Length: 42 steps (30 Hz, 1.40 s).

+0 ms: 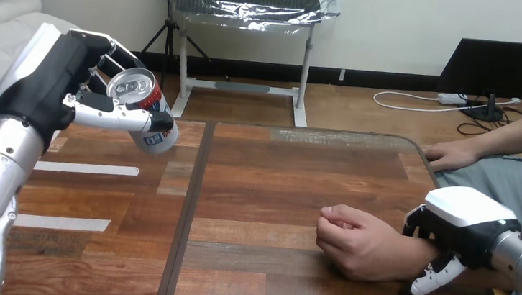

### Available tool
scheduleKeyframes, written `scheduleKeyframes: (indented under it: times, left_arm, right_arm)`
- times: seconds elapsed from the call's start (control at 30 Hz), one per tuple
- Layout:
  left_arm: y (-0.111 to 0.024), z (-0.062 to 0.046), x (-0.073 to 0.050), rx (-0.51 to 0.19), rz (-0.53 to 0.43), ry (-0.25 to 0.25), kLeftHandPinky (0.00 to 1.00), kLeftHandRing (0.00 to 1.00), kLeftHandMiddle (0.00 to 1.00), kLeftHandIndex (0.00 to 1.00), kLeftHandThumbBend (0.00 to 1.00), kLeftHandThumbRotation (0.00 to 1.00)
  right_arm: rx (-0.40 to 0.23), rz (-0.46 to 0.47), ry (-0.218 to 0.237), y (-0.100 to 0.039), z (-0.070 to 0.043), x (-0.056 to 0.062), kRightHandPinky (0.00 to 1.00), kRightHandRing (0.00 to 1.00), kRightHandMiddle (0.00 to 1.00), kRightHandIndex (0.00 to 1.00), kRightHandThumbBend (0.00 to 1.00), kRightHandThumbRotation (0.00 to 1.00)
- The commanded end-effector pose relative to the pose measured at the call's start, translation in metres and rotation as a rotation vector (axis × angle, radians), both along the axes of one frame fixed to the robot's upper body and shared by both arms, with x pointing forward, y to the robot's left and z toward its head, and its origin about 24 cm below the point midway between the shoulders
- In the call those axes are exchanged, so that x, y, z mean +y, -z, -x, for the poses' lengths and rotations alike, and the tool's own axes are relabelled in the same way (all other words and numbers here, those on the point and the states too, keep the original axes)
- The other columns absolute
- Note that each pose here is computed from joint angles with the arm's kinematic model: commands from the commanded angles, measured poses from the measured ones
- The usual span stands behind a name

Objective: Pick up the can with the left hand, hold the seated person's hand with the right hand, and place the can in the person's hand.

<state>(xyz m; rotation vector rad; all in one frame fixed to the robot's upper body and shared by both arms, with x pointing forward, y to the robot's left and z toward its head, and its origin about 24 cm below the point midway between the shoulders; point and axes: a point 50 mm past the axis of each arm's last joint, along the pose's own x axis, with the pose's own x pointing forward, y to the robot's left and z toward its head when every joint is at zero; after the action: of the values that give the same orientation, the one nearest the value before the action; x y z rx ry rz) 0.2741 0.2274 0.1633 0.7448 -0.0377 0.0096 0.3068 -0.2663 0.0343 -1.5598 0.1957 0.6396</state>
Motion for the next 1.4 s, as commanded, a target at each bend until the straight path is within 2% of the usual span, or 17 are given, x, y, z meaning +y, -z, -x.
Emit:
scheduleKeyframes:
  times: [0.0,0.33,0.67,0.77,0.93,1.13,1.37]
  left_arm:
    - [-0.026,0.001,-0.004,-0.113,-0.015,0.013,0.27,0.34,0.39,0.44,0.64,0.00]
    - [-0.025,0.001,-0.006,-0.101,0.001,0.011,0.27,0.35,0.40,0.44,0.63,0.00]
    - [-0.023,-0.001,-0.006,-0.093,0.006,0.012,0.26,0.33,0.39,0.44,0.64,0.00]
    - [-0.022,-0.001,-0.006,-0.088,0.008,0.013,0.26,0.34,0.39,0.45,0.63,0.00]
    - [-0.022,-0.002,-0.007,-0.069,0.011,0.010,0.26,0.34,0.40,0.45,0.63,0.00]
    - [-0.020,-0.004,-0.007,-0.060,0.015,0.033,0.27,0.35,0.40,0.45,0.62,0.00]
    - [-0.019,-0.005,-0.009,-0.037,0.013,0.035,0.28,0.36,0.40,0.46,0.62,0.00]
  right_arm:
    - [0.180,-0.010,-0.021,0.044,0.030,0.012,0.34,0.45,0.52,0.56,0.96,0.35]
    - [0.163,-0.050,-0.028,0.045,0.032,0.021,0.26,0.35,0.43,0.50,0.93,0.34]
    - [0.121,-0.159,-0.040,0.042,0.034,0.027,0.16,0.23,0.33,0.42,0.89,0.32]
    - [0.109,-0.191,-0.038,0.040,0.033,0.028,0.15,0.23,0.32,0.41,0.87,0.33]
    - [0.091,-0.222,-0.040,0.037,0.032,0.029,0.20,0.28,0.36,0.40,0.84,0.34]
    - [0.082,-0.247,-0.050,0.030,0.029,0.032,0.23,0.30,0.38,0.40,0.83,0.39]
    - [0.079,-0.282,-0.035,0.024,0.024,0.035,0.27,0.34,0.40,0.41,0.82,0.40]
